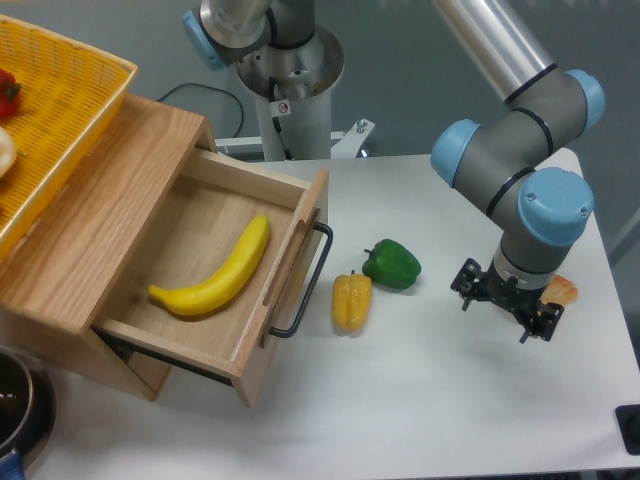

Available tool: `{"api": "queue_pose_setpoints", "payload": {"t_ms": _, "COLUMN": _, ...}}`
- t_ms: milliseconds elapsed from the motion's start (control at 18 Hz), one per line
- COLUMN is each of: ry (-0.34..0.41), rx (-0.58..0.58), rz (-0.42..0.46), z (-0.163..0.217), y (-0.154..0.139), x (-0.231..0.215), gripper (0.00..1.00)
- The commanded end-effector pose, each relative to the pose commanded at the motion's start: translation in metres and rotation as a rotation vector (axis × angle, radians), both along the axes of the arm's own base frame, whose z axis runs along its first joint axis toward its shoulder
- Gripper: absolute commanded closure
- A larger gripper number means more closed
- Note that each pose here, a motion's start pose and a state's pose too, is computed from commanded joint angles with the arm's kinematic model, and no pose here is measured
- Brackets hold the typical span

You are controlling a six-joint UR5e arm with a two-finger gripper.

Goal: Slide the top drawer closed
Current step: 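Move the gripper from its start pose toward the open wooden drawer, then lower the gripper to the drawer front beside its black handle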

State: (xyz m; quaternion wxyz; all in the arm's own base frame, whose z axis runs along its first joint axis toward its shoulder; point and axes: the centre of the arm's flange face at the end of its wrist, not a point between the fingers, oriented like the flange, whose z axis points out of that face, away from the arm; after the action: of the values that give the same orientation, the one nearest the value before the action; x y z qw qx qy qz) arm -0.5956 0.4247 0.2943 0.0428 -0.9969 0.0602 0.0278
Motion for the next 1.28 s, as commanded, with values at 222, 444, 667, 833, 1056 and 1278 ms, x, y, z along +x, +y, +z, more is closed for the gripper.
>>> {"api": "queue_pose_setpoints", "payload": {"t_ms": 222, "ry": -0.032, "rx": 0.035, "rz": 0.036, "z": 0.011, "y": 0.014, "x": 0.003, "gripper": 0.00}}
{"api": "queue_pose_setpoints", "payload": {"t_ms": 444, "ry": -0.055, "rx": 0.089, "rz": 0.078, "z": 0.021, "y": 0.017, "x": 0.005, "gripper": 0.00}}
{"api": "queue_pose_setpoints", "payload": {"t_ms": 667, "ry": -0.087, "rx": 0.125, "rz": 0.226, "z": 0.041, "y": 0.035, "x": 0.027, "gripper": 0.00}}
{"api": "queue_pose_setpoints", "payload": {"t_ms": 833, "ry": -0.114, "rx": 0.120, "rz": 0.260, "z": 0.064, "y": 0.059, "x": 0.063, "gripper": 0.00}}
{"api": "queue_pose_setpoints", "payload": {"t_ms": 1056, "ry": -0.129, "rx": 0.110, "rz": 0.247, "z": 0.099, "y": 0.071, "x": 0.104, "gripper": 0.00}}
{"api": "queue_pose_setpoints", "payload": {"t_ms": 1278, "ry": -0.150, "rx": 0.111, "rz": 0.236, "z": 0.112, "y": 0.076, "x": 0.121, "gripper": 0.22}}
